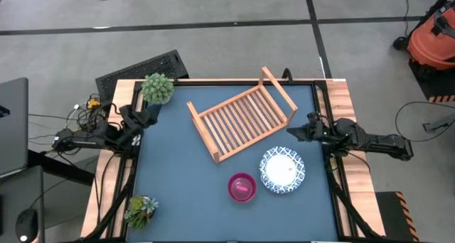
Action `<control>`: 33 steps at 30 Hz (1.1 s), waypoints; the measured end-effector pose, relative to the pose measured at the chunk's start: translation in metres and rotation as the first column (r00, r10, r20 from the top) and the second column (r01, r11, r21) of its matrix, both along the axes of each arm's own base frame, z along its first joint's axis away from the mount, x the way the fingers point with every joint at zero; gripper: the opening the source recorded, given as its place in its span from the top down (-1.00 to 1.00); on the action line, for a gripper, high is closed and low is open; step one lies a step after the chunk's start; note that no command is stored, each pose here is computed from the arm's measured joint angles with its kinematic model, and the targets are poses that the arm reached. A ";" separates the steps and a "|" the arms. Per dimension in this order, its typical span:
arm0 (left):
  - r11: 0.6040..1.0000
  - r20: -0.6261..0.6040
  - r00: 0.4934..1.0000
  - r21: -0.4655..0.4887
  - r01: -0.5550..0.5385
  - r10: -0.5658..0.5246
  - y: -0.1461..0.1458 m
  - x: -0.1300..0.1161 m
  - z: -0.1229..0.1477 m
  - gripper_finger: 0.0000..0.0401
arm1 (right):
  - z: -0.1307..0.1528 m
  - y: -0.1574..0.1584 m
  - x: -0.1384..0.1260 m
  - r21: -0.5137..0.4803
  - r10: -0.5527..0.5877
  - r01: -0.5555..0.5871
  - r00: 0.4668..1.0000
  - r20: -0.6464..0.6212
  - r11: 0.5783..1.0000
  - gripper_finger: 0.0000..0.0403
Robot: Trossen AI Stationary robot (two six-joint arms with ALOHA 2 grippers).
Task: Place and stack bowls onto a shelf
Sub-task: Put the pink bowl on the shelf
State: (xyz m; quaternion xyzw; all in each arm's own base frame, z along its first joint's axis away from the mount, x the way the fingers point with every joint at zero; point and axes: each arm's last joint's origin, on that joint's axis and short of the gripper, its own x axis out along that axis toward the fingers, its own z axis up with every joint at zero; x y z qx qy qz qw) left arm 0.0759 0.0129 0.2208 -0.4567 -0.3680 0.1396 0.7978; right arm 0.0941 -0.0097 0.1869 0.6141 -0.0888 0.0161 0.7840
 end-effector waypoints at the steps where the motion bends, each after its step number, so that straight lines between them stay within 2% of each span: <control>1: 1.000 0.003 1.000 -0.005 0.005 -0.005 0.000 0.000 0.000 -0.37 | 0.000 0.000 0.000 -0.021 0.004 -0.003 1.000 0.003 1.000 0.66; 5: 0.999 0.000 1.000 -0.028 0.022 -0.022 0.000 0.002 0.003 -0.37 | -0.003 0.001 0.001 -0.090 0.015 -0.019 0.999 -0.040 0.996 0.66; 8: 1.000 -0.008 1.000 -0.012 0.029 -0.029 -0.001 0.004 0.015 -0.37 | -0.005 0.000 0.001 -0.081 -0.005 0.000 0.998 -0.055 0.997 0.66; 10: 0.999 -0.031 0.999 0.020 0.038 -0.037 -0.001 0.006 0.026 -0.37 | 0.001 0.000 0.000 -0.099 0.005 -0.005 1.000 0.004 0.995 0.66; 13: 0.995 -0.080 0.996 0.083 0.049 -0.043 -0.003 0.012 0.045 -0.37 | 0.015 0.003 -0.003 -0.226 0.072 -0.038 0.987 0.143 0.973 0.66; 17: 0.990 -0.193 0.981 0.131 0.042 -0.016 -0.004 0.025 0.061 -0.37 | 0.035 0.005 -0.011 -0.314 0.086 0.014 0.949 0.304 0.949 0.66; 19: 0.988 -0.251 0.968 0.147 0.039 -0.001 -0.004 0.031 0.067 -0.37 | 0.047 0.005 -0.015 -0.342 0.080 0.026 0.953 0.292 0.939 0.66; 22: 0.986 -0.297 0.955 0.161 0.040 0.009 -0.004 0.040 0.073 -0.37 | 0.065 0.006 -0.016 -0.417 0.079 -0.015 0.988 0.135 0.909 0.68; 24: 0.988 -0.302 0.953 0.147 0.046 0.001 -0.005 0.045 0.077 -0.37 | 0.080 0.007 -0.016 -0.477 0.073 -0.057 0.997 0.015 0.877 0.69; 27: 0.990 -0.291 0.956 0.123 0.064 -0.026 -0.005 0.050 0.083 -0.37 | 0.109 0.008 -0.012 -0.590 0.060 -0.105 0.994 -0.094 0.801 0.70; 33: 0.990 -0.259 0.965 0.122 0.075 -0.041 -0.006 0.050 0.096 -0.37 | 0.158 0.011 0.014 -0.768 0.083 -0.254 0.964 -0.254 0.588 0.70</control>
